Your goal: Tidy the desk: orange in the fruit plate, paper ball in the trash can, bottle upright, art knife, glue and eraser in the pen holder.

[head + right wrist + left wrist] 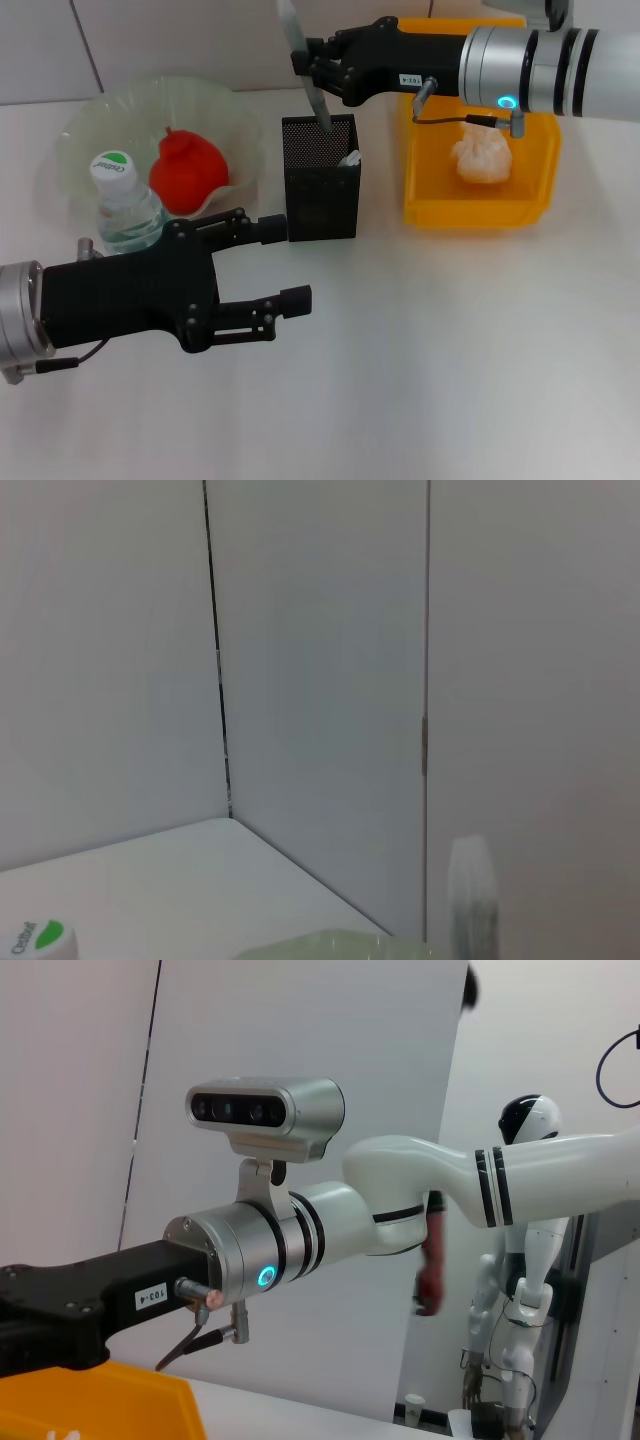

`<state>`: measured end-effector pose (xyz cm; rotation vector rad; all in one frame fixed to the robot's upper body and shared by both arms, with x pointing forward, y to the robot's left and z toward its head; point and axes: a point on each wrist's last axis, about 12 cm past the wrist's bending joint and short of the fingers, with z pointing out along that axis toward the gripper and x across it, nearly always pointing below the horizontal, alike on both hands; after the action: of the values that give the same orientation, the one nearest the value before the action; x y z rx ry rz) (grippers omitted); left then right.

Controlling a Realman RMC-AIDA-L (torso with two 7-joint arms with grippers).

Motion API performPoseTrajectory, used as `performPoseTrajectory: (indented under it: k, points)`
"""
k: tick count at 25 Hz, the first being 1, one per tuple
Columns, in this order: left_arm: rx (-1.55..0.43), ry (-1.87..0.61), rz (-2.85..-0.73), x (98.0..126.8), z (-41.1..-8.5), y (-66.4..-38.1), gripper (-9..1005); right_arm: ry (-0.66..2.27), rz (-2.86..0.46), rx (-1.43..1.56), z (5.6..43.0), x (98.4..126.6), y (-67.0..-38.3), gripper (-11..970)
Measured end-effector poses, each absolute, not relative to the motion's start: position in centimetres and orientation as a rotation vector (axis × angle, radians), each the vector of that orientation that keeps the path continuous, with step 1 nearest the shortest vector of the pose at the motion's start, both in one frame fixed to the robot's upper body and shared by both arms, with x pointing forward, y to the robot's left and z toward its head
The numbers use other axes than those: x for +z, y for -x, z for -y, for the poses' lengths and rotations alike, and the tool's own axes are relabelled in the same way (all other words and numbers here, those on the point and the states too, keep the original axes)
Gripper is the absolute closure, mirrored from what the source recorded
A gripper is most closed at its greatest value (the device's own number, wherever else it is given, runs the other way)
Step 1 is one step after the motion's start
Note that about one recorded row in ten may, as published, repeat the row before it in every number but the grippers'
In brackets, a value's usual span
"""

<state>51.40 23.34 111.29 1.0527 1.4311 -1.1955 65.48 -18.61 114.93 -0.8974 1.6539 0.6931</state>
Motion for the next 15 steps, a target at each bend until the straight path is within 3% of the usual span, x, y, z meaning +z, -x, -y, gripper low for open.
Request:
performPoseTrajectory:
  k: [9,14,15]
  points:
    - [-1.193,-1.058,-1.432,111.32,-23.24,-51.52,194,0.864,-1.676,0.663,18.78,114.72,-65.77,648]
    - [-1.191,-1.058,-1.432,111.31,-23.24,-51.55,194,0.861,-1.677,0.660,18.86,114.70,-65.77,422]
    - [-1.189,-1.059,-1.431,111.32,-23.23,-51.56,194,0.861,-1.677,0.660,18.91,114.68,-65.74,421]
